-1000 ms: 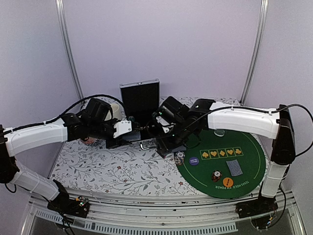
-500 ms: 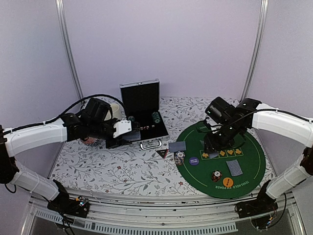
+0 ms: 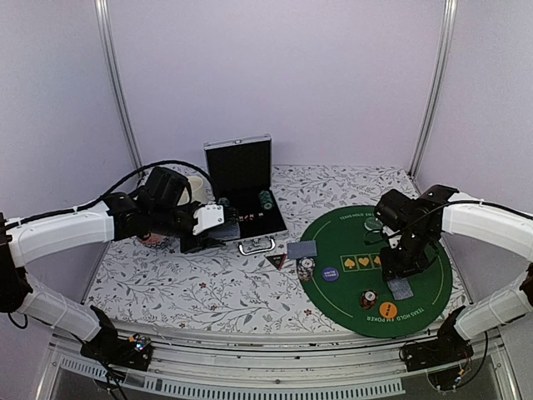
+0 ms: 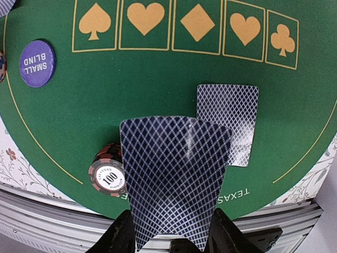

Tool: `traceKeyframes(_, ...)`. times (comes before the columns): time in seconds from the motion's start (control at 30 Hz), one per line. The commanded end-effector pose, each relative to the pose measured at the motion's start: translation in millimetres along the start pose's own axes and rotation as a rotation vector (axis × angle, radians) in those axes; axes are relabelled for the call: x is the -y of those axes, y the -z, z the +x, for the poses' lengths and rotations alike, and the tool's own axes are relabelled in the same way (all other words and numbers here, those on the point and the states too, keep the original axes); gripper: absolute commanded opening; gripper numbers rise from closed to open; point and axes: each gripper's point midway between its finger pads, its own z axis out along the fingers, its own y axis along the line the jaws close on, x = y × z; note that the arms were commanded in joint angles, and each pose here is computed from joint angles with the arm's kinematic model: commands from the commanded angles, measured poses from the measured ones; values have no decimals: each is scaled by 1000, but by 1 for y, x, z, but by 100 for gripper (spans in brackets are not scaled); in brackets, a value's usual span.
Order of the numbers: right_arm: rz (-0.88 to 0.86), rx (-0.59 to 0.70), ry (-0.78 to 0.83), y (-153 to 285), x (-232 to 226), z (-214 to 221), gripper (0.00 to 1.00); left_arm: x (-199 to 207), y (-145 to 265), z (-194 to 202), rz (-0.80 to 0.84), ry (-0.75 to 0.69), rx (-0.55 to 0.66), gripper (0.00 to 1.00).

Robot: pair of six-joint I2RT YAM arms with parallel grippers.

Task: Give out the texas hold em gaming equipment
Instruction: Place the poker card in the small blind area.

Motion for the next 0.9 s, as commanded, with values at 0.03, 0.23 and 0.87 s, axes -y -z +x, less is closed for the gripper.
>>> traceKeyframes(0.03, 30, 28, 50, -9, 5, -7, 49, -1, 5, -8, -12, -15, 34, 49)
traceKeyframes(0.23, 70, 1, 19, -23, 15, -5, 49, -1, 4, -8, -11, -16, 32, 49)
traceKeyframes(0.87, 145, -120, 11, -56, 27, -2, 47, -1, 5, -7, -15, -19, 31, 50)
